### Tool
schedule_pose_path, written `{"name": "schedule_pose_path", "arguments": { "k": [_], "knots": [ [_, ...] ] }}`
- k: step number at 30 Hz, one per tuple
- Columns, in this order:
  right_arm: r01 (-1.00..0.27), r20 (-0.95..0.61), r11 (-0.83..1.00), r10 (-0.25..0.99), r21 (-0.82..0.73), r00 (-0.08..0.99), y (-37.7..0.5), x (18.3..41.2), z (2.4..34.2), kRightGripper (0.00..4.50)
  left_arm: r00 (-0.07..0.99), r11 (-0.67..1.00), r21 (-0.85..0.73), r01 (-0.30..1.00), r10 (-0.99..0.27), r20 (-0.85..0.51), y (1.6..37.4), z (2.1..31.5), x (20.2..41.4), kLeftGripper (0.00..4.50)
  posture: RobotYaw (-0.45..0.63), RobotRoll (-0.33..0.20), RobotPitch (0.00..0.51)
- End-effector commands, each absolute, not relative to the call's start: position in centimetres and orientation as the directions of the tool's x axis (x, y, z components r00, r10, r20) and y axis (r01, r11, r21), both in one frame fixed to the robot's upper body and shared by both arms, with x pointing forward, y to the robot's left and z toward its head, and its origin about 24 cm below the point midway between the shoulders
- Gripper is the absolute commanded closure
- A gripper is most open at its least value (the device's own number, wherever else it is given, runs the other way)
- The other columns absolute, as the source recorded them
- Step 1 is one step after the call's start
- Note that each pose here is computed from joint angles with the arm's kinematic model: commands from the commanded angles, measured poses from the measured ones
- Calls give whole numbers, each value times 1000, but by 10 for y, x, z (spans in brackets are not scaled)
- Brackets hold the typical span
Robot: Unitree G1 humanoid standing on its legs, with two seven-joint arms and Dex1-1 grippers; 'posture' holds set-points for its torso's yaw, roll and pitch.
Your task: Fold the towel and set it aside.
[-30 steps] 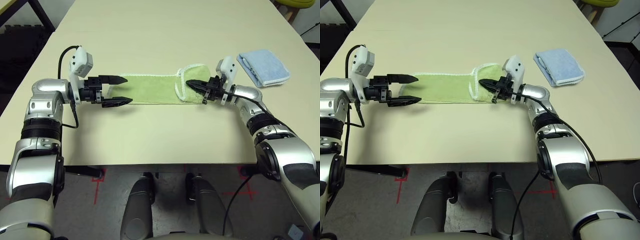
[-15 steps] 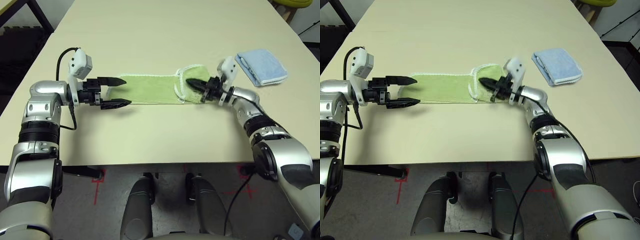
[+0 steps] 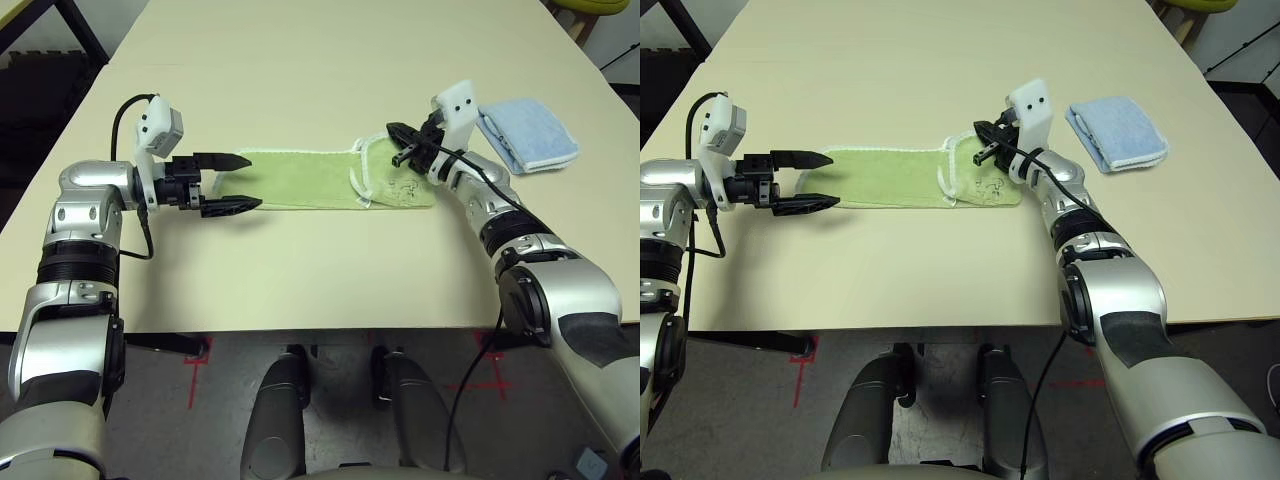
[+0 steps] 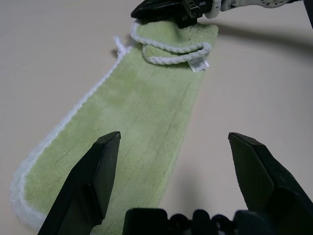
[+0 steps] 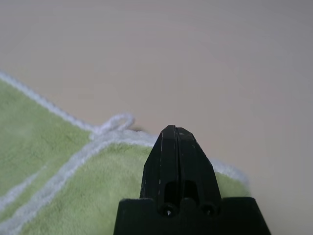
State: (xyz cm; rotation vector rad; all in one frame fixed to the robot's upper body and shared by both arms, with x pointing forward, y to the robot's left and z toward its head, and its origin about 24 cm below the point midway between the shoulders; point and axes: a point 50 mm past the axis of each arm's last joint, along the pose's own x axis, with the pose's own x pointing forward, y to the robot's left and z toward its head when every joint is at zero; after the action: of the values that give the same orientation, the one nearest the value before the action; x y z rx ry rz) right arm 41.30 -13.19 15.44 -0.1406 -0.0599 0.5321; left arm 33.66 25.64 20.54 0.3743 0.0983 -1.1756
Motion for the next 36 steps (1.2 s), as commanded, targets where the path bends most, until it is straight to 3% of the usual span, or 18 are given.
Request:
{"name": "schedule_pose_path", "arguments": {
  "k": [1, 5, 8, 12, 18, 24, 28, 36],
  "knots": [
    [-477, -93, 874, 469, -94, 878, -139, 405, 116, 4471, 387, 330, 234, 915, -882, -270, 258, 206, 333, 0, 47, 0, 229],
    [-472, -53, 880, 470, -57, 881, -139, 403, 116, 4471, 383, 327, 230, 917, -882, -273, 257, 205, 332, 0, 39, 0, 224],
    [-499, 47, 866, 501, -41, 864, -139, 407, 137, 4471, 385, 328, 231, 916, -881, -275, 257, 205, 332, 0, 33, 0, 217],
    [-604, 212, 791, 610, -100, 763, -146, 408, 179, 4471, 390, 331, 239, 913, -881, -267, 256, 205, 334, 0, 25, 0, 209],
    [-735, 269, 630, 775, -253, 572, -170, 395, 211, 4471, 391, 332, 241, 912, -882, -262, 255, 204, 335, 0, 7, 0, 204],
    [-818, 200, 461, 887, -345, 416, -193, 376, 220, 4471, 394, 336, 242, 910, -882, -257, 255, 204, 336, 0, -1, 0, 203],
    [-835, 40, 386, 914, -393, 404, -216, 362, 205, 4471, 398, 339, 245, 908, -880, -257, 256, 204, 337, 0, -8, 0, 205],
    [-855, -111, 328, 909, -402, 401, -238, 347, 189, 4471, 399, 340, 244, 908, -879, -259, 257, 204, 337, 0, -5, 0, 207]
  ]
}}
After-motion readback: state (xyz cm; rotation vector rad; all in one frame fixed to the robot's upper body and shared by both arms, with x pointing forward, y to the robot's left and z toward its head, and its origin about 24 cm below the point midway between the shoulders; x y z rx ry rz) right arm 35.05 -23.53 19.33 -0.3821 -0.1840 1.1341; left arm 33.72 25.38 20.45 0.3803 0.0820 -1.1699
